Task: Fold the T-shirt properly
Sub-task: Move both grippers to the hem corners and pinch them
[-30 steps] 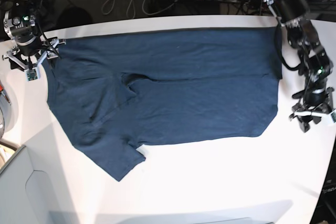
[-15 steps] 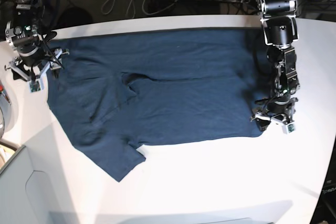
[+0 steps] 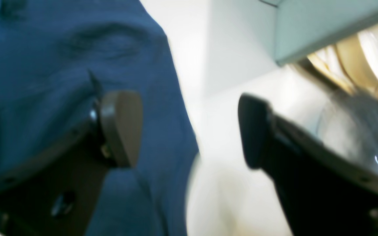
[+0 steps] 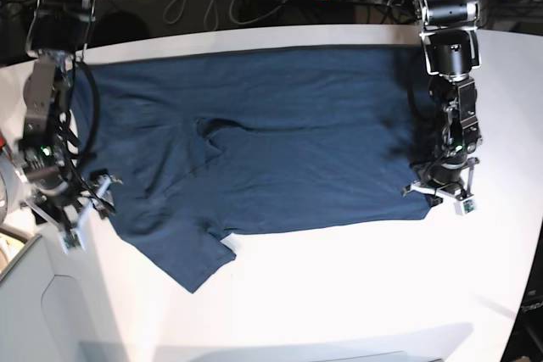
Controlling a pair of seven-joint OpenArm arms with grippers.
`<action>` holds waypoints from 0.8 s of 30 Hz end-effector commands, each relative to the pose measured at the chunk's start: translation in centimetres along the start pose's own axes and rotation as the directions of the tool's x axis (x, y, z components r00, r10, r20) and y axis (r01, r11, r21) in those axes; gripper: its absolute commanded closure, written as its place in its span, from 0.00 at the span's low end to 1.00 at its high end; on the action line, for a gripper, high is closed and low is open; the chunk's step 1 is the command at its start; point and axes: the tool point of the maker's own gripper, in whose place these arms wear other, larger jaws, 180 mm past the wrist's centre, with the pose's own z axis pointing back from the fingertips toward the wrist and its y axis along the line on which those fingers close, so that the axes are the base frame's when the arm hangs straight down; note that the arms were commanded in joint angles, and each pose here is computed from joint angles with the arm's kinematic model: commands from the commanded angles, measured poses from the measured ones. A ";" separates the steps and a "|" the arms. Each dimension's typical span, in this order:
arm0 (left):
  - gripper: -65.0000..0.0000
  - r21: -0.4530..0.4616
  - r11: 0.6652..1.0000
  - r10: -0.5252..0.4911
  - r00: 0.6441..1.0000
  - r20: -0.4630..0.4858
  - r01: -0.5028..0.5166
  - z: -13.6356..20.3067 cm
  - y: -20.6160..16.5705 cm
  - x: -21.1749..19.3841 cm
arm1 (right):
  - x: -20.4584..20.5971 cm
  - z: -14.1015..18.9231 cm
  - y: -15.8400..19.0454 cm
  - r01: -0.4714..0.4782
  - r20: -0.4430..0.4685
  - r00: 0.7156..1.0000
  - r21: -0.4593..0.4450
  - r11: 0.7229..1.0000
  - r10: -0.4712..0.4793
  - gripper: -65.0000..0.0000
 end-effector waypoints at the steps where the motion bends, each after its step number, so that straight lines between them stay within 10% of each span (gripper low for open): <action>1: 1.00 0.000 1.000 -0.007 0.998 0.069 0.007 -0.1 0.1 2.8 | 2.6 -0.3 -1.0 -0.005 0.055 0.998 -0.017 1.000 0.006 0.32; 12: 1.00 -0.039 0.998 -0.035 0.987 0.159 0.042 1.5 -1.5 5.6 | 6.0 -12.3 2.4 0.272 0.151 0.942 0.183 0.945 -0.301 0.32; 24: 1.00 -0.058 0.996 -0.053 0.980 0.191 0.065 2.7 -2.3 6.2 | 3.0 -14.0 2.6 0.348 0.203 0.902 0.182 0.920 -0.382 0.33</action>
